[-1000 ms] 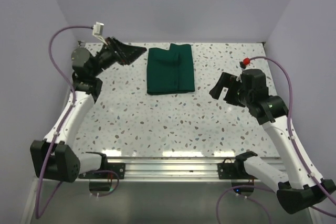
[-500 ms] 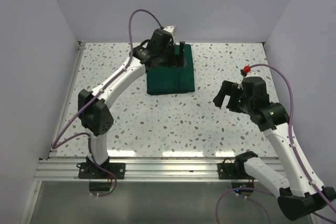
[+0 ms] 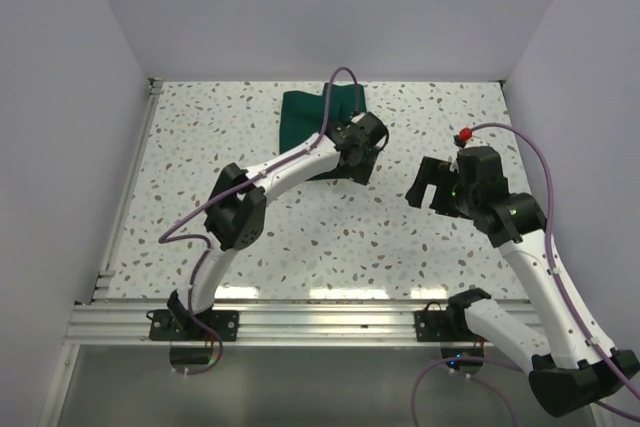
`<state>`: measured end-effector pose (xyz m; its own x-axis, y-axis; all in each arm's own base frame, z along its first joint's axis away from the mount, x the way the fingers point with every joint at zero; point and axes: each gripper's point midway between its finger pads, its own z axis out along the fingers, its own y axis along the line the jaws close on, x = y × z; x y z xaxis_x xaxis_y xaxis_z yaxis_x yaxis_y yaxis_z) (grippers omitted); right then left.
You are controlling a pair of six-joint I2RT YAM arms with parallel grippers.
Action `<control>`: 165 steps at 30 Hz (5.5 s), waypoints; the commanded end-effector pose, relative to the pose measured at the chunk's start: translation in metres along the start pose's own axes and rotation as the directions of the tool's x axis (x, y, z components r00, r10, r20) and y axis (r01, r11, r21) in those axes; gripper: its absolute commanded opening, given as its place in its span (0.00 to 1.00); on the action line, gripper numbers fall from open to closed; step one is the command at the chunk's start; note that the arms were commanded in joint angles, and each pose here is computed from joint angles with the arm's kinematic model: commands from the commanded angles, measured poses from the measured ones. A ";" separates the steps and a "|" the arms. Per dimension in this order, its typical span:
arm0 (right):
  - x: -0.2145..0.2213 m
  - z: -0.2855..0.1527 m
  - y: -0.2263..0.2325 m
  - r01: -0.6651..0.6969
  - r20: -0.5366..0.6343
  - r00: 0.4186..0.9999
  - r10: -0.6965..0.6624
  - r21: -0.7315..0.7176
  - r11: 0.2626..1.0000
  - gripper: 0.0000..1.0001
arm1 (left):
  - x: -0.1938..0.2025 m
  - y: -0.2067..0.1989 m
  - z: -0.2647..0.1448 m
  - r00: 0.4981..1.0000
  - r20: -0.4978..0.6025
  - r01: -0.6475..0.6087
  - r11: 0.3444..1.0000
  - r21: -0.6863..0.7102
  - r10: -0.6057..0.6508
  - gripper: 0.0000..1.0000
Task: Open and lay out the surgical kit
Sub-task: Open the surgical kit at the center of the board.
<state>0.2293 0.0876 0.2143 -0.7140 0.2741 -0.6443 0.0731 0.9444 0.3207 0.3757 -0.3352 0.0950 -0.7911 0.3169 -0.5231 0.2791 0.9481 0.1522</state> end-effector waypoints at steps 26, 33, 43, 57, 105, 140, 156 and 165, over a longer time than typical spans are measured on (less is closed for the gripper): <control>0.018 0.003 -0.022 0.011 -0.022 1.000 -0.010 0.076 0.997 0.99 | -0.032 0.043 0.040 0.995 0.065 0.080 0.990 -0.117 -0.073 1.00; 0.021 0.008 -0.024 0.007 -0.028 1.000 -0.004 0.088 0.996 0.99 | -0.026 0.045 0.058 0.998 0.034 0.059 0.990 -0.127 -0.055 1.00; 0.022 0.017 -0.025 0.009 -0.039 0.999 -0.005 0.097 0.995 0.99 | -0.036 0.051 0.054 0.997 0.057 0.066 0.989 -0.136 -0.059 1.00; 0.026 0.023 -0.028 0.022 -0.057 0.998 -0.016 0.109 0.994 0.99 | -0.038 0.079 0.040 0.994 0.079 0.090 0.980 -0.177 -0.077 1.00; 0.006 0.046 -0.002 0.053 -0.089 0.995 -0.050 0.032 0.998 0.99 | 0.073 0.346 0.019 0.672 0.067 0.725 0.636 -0.264 -0.738 1.00; 0.033 0.310 0.186 0.491 -0.361 0.829 -0.426 0.106 0.865 0.88 | 0.104 0.241 -0.021 0.817 -0.065 0.566 0.818 -0.102 -0.573 1.00; 0.040 0.295 0.175 0.522 -0.379 0.818 -0.433 0.174 0.835 0.00 | 0.118 0.238 -0.018 0.827 -0.084 0.549 0.831 -0.096 -0.556 1.00; -0.039 0.239 0.164 0.469 -0.228 0.880 -0.417 0.272 0.840 0.00 | 0.110 0.240 -0.030 0.821 -0.054 0.564 0.821 -0.086 -0.569 0.99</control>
<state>0.4259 0.3147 0.0512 -0.8605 -0.2491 -0.4444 -0.1797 0.9647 -0.1927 0.3301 -0.0710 0.0777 -0.8703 -0.2712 -0.4111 -0.2721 0.9605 -0.0577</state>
